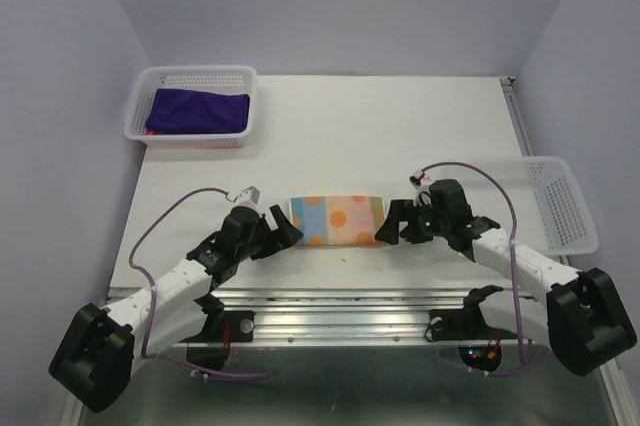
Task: Fold and stack the towels
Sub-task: Fold the towel, then neatly place the folded towel into the bin
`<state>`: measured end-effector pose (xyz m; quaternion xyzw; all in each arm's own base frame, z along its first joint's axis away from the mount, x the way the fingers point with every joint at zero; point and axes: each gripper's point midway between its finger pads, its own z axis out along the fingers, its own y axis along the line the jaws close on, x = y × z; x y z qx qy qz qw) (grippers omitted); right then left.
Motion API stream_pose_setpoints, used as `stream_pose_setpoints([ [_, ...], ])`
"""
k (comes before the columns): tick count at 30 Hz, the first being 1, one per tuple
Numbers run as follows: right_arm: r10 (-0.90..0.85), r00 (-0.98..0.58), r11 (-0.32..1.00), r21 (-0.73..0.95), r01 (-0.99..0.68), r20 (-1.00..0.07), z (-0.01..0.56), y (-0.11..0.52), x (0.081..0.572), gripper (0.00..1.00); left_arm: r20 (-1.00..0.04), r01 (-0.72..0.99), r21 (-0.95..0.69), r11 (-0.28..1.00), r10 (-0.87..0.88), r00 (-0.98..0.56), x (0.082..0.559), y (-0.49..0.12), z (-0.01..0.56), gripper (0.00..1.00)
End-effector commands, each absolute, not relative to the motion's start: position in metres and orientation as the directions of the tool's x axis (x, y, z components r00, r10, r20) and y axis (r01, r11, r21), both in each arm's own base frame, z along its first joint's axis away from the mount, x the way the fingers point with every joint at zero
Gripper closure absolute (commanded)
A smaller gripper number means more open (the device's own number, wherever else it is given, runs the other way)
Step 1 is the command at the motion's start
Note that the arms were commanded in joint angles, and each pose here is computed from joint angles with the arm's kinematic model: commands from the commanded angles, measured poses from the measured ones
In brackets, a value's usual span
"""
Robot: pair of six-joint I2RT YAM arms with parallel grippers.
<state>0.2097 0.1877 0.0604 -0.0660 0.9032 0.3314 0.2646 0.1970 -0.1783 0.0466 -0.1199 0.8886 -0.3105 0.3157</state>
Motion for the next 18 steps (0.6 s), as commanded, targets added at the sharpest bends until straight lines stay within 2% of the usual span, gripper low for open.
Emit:
stream_pose_setpoints([
  [1,0.034,-0.802,0.702,0.586,-0.405,-0.596,0.099,0.204,0.215,0.0,-0.542,-0.012,-0.608,0.794,-0.426,-0.724,0.217,-0.179,0.074,0.01],
  [6,0.009,-0.778,0.66,0.588,-0.467,-0.628,0.117,0.21,0.214,0.0,-0.541,-0.024,-0.551,0.834,-0.379,-0.751,0.234,-0.186,0.067,0.02],
  [8,0.009,-0.781,0.657,0.593,-0.466,-0.624,0.117,0.211,0.213,0.0,-0.536,-0.027,-0.526,0.85,-0.356,-0.765,0.237,-0.188,0.061,0.07],
  [12,0.016,-0.775,0.665,0.586,-0.464,-0.631,0.117,0.209,0.215,0.0,-0.511,-0.071,-0.458,0.886,-0.328,-0.794,0.245,-0.187,0.039,0.25],
  [18,0.015,-0.767,0.661,0.582,-0.473,-0.641,0.119,0.21,0.215,0.0,-0.486,-0.058,-0.375,0.925,-0.249,-0.838,0.246,-0.194,0.019,0.39],
])
